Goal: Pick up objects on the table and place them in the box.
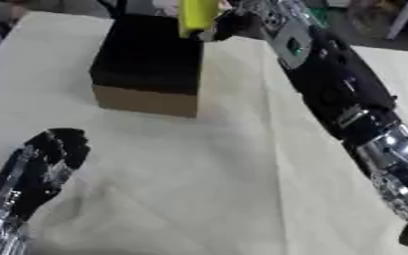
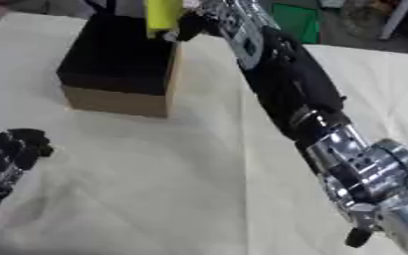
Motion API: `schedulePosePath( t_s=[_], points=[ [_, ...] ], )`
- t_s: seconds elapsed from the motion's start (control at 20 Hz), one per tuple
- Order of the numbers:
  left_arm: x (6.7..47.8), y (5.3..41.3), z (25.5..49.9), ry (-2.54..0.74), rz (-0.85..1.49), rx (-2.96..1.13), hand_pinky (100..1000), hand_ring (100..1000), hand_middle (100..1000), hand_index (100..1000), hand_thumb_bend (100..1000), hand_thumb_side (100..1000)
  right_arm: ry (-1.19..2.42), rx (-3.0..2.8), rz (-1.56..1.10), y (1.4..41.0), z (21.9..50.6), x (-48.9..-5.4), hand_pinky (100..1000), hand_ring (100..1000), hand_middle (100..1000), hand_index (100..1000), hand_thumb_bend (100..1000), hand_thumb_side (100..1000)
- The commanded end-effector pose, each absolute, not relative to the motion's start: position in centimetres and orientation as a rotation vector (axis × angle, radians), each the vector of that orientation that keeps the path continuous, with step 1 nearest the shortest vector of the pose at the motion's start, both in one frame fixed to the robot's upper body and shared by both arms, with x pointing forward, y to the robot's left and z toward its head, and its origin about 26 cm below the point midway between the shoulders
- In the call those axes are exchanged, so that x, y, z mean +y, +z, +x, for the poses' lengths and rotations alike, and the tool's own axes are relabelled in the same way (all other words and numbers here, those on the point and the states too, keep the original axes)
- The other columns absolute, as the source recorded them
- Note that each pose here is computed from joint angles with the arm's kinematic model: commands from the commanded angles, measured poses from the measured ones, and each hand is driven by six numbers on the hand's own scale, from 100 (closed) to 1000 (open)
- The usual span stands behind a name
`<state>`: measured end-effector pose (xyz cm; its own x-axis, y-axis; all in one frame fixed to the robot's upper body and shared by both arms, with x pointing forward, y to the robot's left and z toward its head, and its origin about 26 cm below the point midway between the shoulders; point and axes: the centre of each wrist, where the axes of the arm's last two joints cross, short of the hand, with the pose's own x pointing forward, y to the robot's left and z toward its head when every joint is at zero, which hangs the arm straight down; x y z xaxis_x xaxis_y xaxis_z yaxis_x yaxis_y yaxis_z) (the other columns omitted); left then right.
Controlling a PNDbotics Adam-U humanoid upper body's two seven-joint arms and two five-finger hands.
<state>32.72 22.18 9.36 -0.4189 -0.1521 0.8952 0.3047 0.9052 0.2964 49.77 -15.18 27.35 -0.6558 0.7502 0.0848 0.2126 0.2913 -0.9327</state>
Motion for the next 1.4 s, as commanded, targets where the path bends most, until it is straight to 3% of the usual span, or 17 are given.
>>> schedulePosePath(
  t_s=[0.05, 0.4, 0.6, 0.75, 0.85, 1.2, 1.4],
  points=[
    [22.0, 10.1, 32.8, -0.524, -0.118, -1.963, 683, 616, 583, 703, 582, 563, 1.341, -2.098, -0.927, 28.3, 49.6, -14.3, 636, 685, 391, 574, 524, 171],
    [21.8, 10.2, 32.9, -0.527, -0.126, -1.967, 683, 616, 582, 702, 582, 564, 1.387, -2.076, -0.925, 26.2, 49.6, -13.1, 648, 703, 459, 648, 576, 259],
    [21.8, 10.3, 32.9, -0.525, -0.128, -1.969, 682, 616, 582, 703, 582, 563, 1.399, -2.05, -0.927, 25.3, 49.8, -13.1, 660, 725, 537, 742, 642, 315],
    [21.8, 10.3, 32.9, -0.522, -0.127, -1.969, 682, 616, 581, 703, 581, 563, 1.398, -2.046, -0.94, 25.0, 49.8, -13.2, 711, 795, 746, 888, 721, 312],
    [21.8, 10.3, 32.9, -0.521, -0.127, -1.968, 682, 615, 581, 703, 580, 564, 1.402, -2.038, -0.952, 25.0, 49.8, -13.2, 741, 828, 837, 929, 776, 303],
    [21.8, 10.2, 32.9, -0.515, -0.125, -1.967, 682, 615, 581, 703, 580, 562, 1.372, -2.036, -0.988, 24.9, 49.9, -13.6, 740, 827, 836, 925, 776, 291],
    [22.0, 10.0, 32.8, -0.506, -0.119, -1.962, 682, 615, 581, 703, 580, 561, 1.344, -2.075, -0.977, 26.0, 49.6, -14.1, 723, 812, 784, 911, 758, 254]
  ],
)
